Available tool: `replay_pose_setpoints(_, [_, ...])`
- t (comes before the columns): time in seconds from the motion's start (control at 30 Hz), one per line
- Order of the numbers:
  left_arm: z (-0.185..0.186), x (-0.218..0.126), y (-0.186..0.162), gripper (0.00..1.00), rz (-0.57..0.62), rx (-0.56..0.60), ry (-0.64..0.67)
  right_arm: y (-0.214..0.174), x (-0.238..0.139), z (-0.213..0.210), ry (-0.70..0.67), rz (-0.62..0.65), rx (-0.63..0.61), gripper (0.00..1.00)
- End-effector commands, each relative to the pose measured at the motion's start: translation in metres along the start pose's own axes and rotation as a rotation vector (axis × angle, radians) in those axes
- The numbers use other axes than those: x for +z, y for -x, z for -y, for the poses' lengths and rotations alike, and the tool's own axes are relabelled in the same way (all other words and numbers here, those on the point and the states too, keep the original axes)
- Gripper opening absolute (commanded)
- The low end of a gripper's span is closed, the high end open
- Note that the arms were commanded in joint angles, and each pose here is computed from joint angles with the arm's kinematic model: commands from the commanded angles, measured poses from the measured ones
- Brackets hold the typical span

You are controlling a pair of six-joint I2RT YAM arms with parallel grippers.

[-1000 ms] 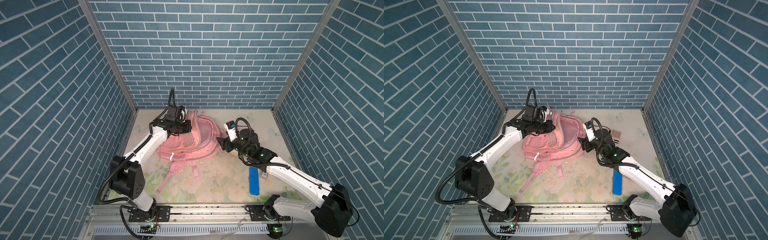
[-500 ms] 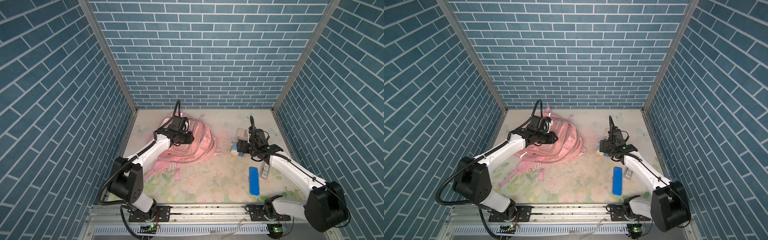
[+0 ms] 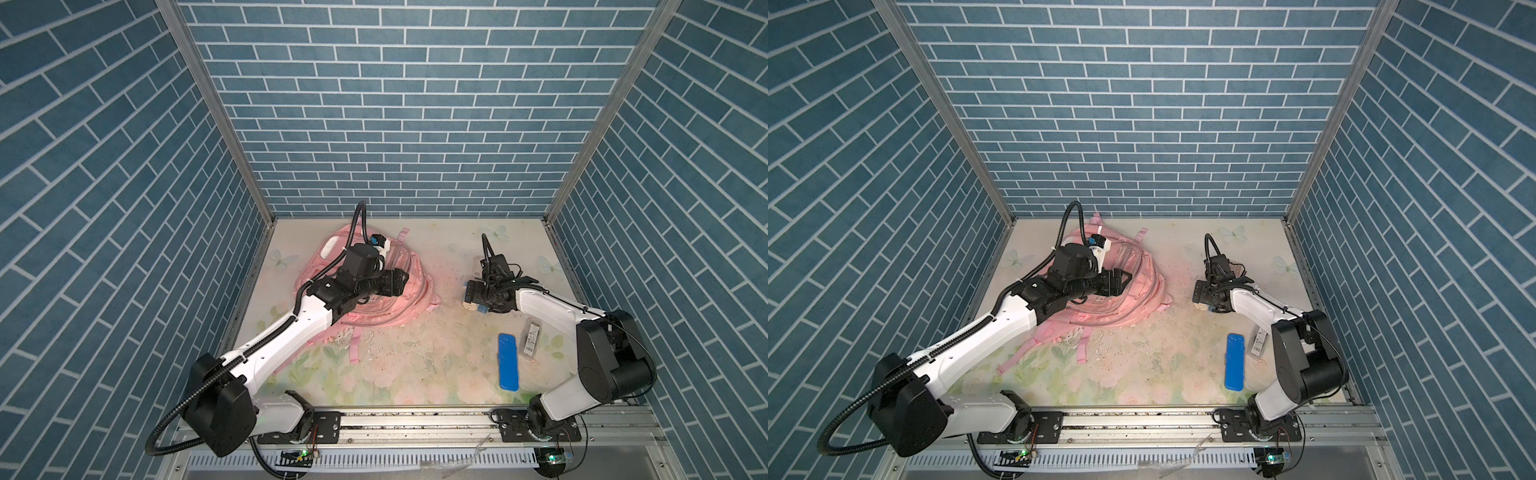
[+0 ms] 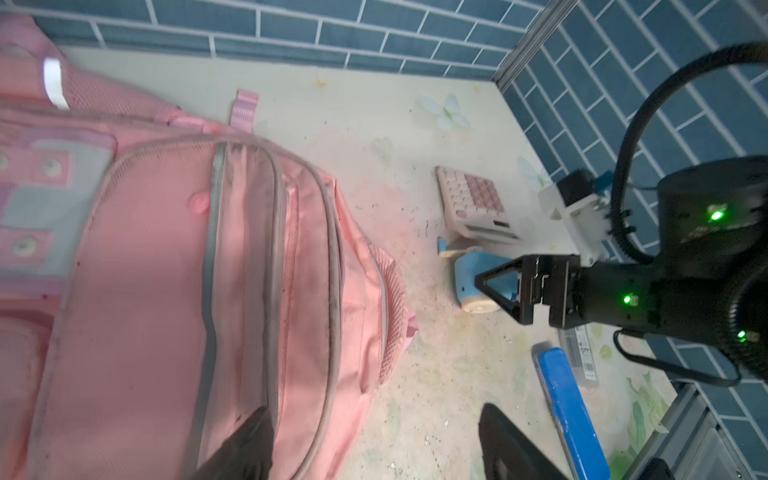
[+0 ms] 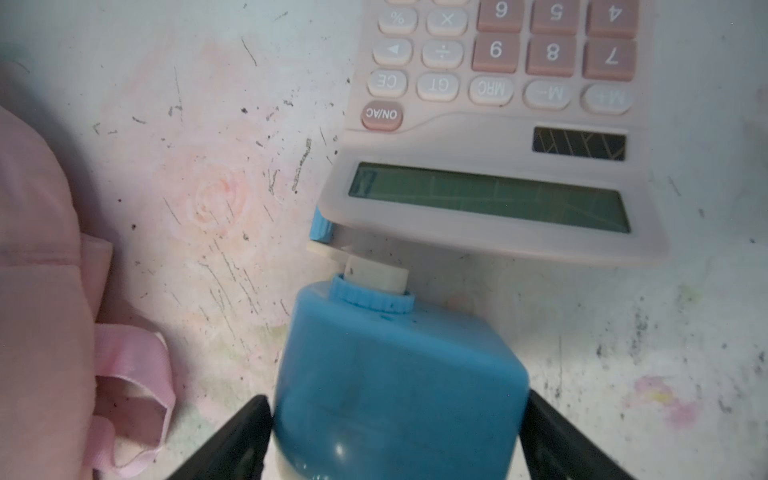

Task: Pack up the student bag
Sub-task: 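Grasp the blue pencil sharpener with the right gripper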

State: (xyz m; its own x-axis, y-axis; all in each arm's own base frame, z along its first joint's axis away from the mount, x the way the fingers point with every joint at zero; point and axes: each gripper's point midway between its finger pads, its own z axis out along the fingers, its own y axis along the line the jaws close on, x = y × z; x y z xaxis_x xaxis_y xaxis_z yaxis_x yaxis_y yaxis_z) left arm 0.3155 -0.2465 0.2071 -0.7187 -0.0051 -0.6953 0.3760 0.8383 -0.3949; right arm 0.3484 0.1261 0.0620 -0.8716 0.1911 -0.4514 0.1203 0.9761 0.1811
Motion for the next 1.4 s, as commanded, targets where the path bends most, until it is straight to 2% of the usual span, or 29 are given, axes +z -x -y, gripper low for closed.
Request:
replay_pose_setpoints(0.0, [0.000, -0.003, -0.002, 0.79, 0.019, -0.009, 0.011, 0.011, 0.005, 0.000, -0.016, 0.022, 0.061, 0.92])
replay_pose_setpoints(0.2, [-0.005, -0.003, -0.005, 0.79, 0.010, -0.013, 0.032, 0.005, 0.022, 0.009, -0.073, -0.033, 0.069, 0.93])
replay_pose_setpoints(0.5, [-0.021, -0.005, -0.008, 0.80, -0.017, 0.026, 0.164, -0.005, 0.036, 0.008, -0.071, -0.091, 0.022, 0.93])
replay_pose_setpoints(0.6, [-0.028, -0.005, -0.011, 0.80, -0.031, 0.036, 0.213, -0.007, 0.037, 0.009, -0.077, -0.099, -0.002, 0.87])
replay_pose_setpoints(0.7, [-0.036, -0.007, -0.012, 0.80, -0.047, 0.058, 0.268, -0.009, 0.036, 0.010, -0.080, -0.108, -0.020, 0.76])
replay_pose_setpoints(0.8, [-0.043, -0.007, -0.014, 0.80, -0.072, 0.095, 0.322, -0.001, 0.026, 0.006, -0.061, -0.080, -0.030, 0.68])
replay_pose_setpoints(1.07, [-0.051, 0.025, -0.030, 0.79, -0.203, 0.178, 0.357, 0.022, -0.031, -0.014, 0.057, 0.077, -0.044, 0.60])
replay_pose_setpoints(1.17, [-0.049, 0.038, -0.028, 0.79, -0.208, 0.174, 0.347, 0.022, -0.047, -0.019, 0.113, 0.116, -0.043, 0.58])
replay_pose_setpoints(1.37, [-0.066, 0.050, -0.015, 0.76, -0.185, 0.148, 0.471, 0.015, -0.062, -0.023, 0.162, 0.135, -0.031, 0.57])
